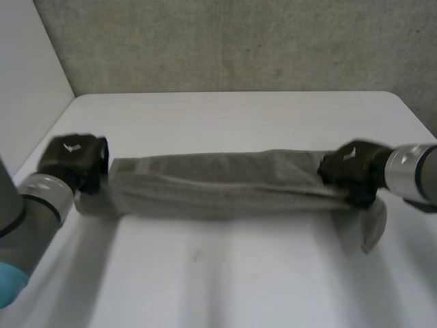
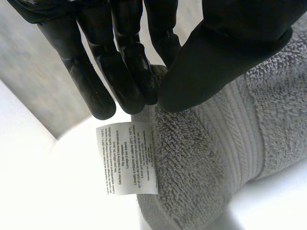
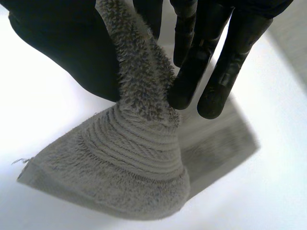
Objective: Fold the towel.
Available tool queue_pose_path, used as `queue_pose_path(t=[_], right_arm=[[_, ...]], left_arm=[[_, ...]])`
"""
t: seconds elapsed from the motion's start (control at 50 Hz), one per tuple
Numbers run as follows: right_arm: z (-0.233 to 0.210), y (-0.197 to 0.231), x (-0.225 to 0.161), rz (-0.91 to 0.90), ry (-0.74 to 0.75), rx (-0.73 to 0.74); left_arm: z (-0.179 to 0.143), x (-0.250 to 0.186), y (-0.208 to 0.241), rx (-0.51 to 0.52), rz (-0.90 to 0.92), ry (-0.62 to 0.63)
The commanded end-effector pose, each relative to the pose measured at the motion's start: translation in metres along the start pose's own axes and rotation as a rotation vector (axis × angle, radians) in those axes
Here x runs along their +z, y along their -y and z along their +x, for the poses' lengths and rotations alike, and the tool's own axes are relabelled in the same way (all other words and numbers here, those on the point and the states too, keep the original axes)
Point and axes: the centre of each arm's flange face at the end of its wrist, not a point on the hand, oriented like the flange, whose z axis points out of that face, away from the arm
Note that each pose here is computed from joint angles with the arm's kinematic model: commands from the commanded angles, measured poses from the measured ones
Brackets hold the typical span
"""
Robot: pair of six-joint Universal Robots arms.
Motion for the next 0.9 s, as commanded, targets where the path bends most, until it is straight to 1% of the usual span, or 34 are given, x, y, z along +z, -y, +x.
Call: queue_pose_path(t=[0.02,0.04,0.06,0.1,0.12,0.14,0.16,0.18,0.2,0.22,0.26,0.28,0.3,0.32,0.34,0.36,0.38,0.42,0.44,0.46,0.48,0.5,0.54,0.56,0.58,0.6,0.62,0.64,0.66,0.7,0.72,0.76,0.8,0.9], right_arm=[[-0.008,-0.015,0.039,-0.039,0.036,-0.061],[0.001,-0.008,0.05,0.003,-0.02,-0.075],[0.001,-0.008,0.05,0.004,-0.021,-0.075],[0.025,0.015,0.066,0.129,-0.195,-0.112],[0.026,0.015,0.066,0.129,-0.196,-0.112],[0.043,0.033,0.069,0.215,-0.32,-0.126],[0.064,0.052,0.067,0.307,-0.457,-0.13],[0.064,0.052,0.067,0.308,-0.459,-0.13],[0.084,0.072,0.061,0.418,-0.6,-0.133],[0.085,0.072,0.061,0.419,-0.601,-0.133],[0.115,0.106,0.038,0.647,-0.835,-0.145],[0.115,0.106,0.038,0.648,-0.836,-0.145],[0.126,0.122,0.016,0.77,-0.941,-0.149],[0.13,0.131,0.0,0.852,-1.005,-0.146],[0.13,0.131,0.0,0.853,-1.006,-0.146],[0.129,0.134,-0.01,0.89,-1.019,-0.143],[0.129,0.134,-0.01,0.891,-1.019,-0.143],[0.12,0.128,-0.008,0.86,-0.939,-0.145],[0.12,0.128,-0.008,0.86,-0.939,-0.145],[0.114,0.12,-0.001,0.814,-0.867,-0.15],[0.103,0.11,0.009,0.754,-0.758,-0.152],[0.103,0.11,0.009,0.754,-0.757,-0.152],[0.075,0.088,0.028,0.623,-0.524,-0.145],[0.075,0.088,0.028,0.623,-0.523,-0.145],[0.062,0.075,0.04,0.554,-0.413,-0.133],[0.051,0.057,0.052,0.464,-0.315,-0.126],[0.051,0.057,0.052,0.463,-0.314,-0.126],[0.044,0.041,0.06,0.383,-0.248,-0.134],[0.044,0.041,0.06,0.382,-0.248,-0.134],[0.026,0.01,0.074,0.225,-0.121,-0.2],[0.026,0.01,0.074,0.224,-0.12,-0.2],[0.014,-0.018,0.084,0.108,-0.018,-0.29],[0.011,-0.027,0.088,0.079,0.008,-0.32],[0.005,-0.038,0.099,0.061,0.022,-0.294]], left_arm=[[0.022,0.036,-0.02,0.159,-0.064,-0.062],[0.022,0.05,-0.015,0.173,-0.039,-0.051],[0.022,0.05,-0.015,0.173,-0.039,-0.051],[0.016,0.077,0.012,0.165,0.077,-0.004],[0.016,0.078,0.012,0.165,0.078,-0.004],[0.011,0.09,0.032,0.154,0.171,0.032],[0.011,0.09,0.033,0.154,0.172,0.032],[0.006,0.099,0.057,0.143,0.292,0.074],[0.0,0.106,0.085,0.129,0.437,0.126],[0.0,0.106,0.085,0.128,0.439,0.126],[-0.016,0.107,0.133,0.102,0.732,0.24],[-0.016,0.107,0.134,0.101,0.734,0.241],[-0.02,0.102,0.151,0.083,0.852,0.283],[-0.02,0.102,0.151,0.083,0.853,0.283],[-0.022,0.094,0.169,0.063,0.966,0.317],[-0.023,0.086,0.177,0.055,1.015,0.33],[-0.023,0.086,0.177,0.055,1.016,0.33],[-0.023,0.078,0.171,0.055,0.967,0.309],[-0.023,0.078,0.17,0.055,0.967,0.309],[-0.02,0.079,0.16,0.055,0.914,0.286],[-0.016,0.081,0.144,0.051,0.848,0.257],[-0.016,0.081,0.144,0.051,0.847,0.257],[-0.009,0.084,0.104,0.037,0.692,0.2],[-0.009,0.084,0.104,0.037,0.692,0.2],[-0.005,0.084,0.086,0.03,0.624,0.176],[-0.005,0.084,0.086,0.03,0.624,0.176],[-0.001,0.082,0.067,0.029,0.555,0.151],[0.003,0.08,0.05,0.032,0.491,0.132],[0.003,0.08,0.049,0.032,0.49,0.132],[0.009,0.074,0.015,0.048,0.364,0.098],[0.009,0.074,0.015,0.048,0.363,0.097],[0.015,0.067,-0.009,0.052,0.272,0.068],[0.016,0.064,-0.017,0.054,0.241,0.058],[0.02,0.058,-0.033,0.06,0.187,0.041]])
